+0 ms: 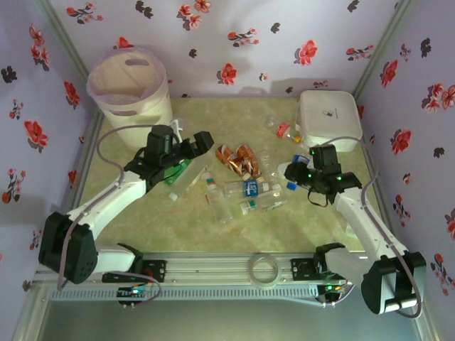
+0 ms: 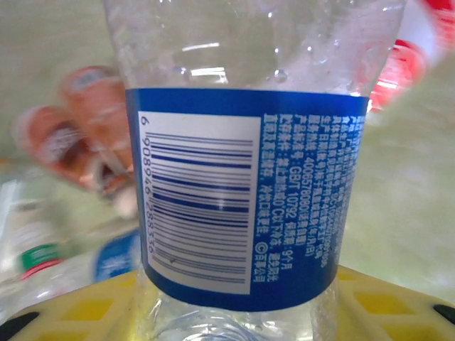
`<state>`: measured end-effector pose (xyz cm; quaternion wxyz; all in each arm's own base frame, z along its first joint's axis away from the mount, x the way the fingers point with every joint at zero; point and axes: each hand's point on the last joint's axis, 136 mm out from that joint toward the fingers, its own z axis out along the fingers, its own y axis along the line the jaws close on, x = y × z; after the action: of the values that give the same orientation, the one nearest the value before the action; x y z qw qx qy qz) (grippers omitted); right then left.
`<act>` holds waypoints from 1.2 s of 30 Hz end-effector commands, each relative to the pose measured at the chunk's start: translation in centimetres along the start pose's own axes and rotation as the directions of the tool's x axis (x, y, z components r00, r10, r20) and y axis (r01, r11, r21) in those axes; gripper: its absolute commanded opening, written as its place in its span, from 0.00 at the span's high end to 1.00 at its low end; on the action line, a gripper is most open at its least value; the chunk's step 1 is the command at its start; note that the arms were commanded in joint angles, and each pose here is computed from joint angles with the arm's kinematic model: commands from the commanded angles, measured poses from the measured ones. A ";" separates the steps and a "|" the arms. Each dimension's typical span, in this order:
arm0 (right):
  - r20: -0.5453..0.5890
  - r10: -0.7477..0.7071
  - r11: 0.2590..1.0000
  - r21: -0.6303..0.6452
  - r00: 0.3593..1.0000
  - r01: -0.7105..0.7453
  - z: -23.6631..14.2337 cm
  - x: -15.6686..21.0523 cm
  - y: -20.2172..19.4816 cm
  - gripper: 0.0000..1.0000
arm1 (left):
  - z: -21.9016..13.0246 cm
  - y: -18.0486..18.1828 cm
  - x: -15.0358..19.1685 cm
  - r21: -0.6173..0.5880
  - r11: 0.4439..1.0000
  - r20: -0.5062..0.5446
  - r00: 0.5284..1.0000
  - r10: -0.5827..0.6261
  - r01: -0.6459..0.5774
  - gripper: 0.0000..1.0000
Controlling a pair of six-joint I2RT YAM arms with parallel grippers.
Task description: Put the plastic bottles in the bin
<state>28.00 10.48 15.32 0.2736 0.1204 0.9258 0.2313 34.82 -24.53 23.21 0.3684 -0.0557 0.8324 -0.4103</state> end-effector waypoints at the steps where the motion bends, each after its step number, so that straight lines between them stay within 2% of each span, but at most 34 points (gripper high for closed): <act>1: 0.023 -0.221 0.918 -0.333 0.975 0.216 -1.0 -0.5 7.7 0.45 | 1.3 -5.3 0.9 0.239 0.971 -0.038 0.999 0.010 0.000 0.02; 5: -0.004 -0.311 0.816 -0.514 0.950 0.264 -0.5 0.2 12.0 0.46 | 2.8 -8.4 2.4 0.400 0.916 -0.091 0.996 -0.003 0.039 0.13; 8: 0.019 -0.344 0.755 -0.589 0.939 0.289 -0.2 0.4 14.2 0.46 | 3.8 -9.7 3.4 0.473 0.877 -0.135 0.991 -0.027 0.088 0.13; 11: -0.006 -0.390 0.731 -0.610 0.921 0.306 0.4 1.2 15.1 0.46 | 4.8 -9.9 4.0 0.488 0.865 -0.161 0.986 -0.044 0.119 0.10; 14: -0.026 -0.418 0.701 -0.645 0.908 0.304 0.7 1.9 16.1 0.46 | 5.5 -9.8 4.7 0.471 0.874 -0.183 0.983 -0.032 0.116 0.02; 22: -0.034 -0.435 0.689 -0.656 0.900 0.308 1.7 2.2 17.0 0.46 | 6.1 -10.5 5.4 0.484 0.867 -0.197 0.980 -0.024 0.118 0.01; 33: -0.013 -0.422 0.684 -0.661 0.907 0.309 2.0 1.6 17.5 0.46 | 6.4 -10.2 5.9 0.474 0.871 -0.212 0.977 -0.029 0.129 0.25; 36: -0.014 -0.424 0.681 -0.664 0.906 0.308 1.9 1.6 17.5 0.46 | 6.5 -10.3 5.7 0.473 0.871 -0.212 0.977 -0.032 0.131 0.38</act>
<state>29.03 26.24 20.30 0.2458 -0.1764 0.8269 0.4741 32.93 -36.94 22.84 0.2575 0.0224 0.7530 -0.6052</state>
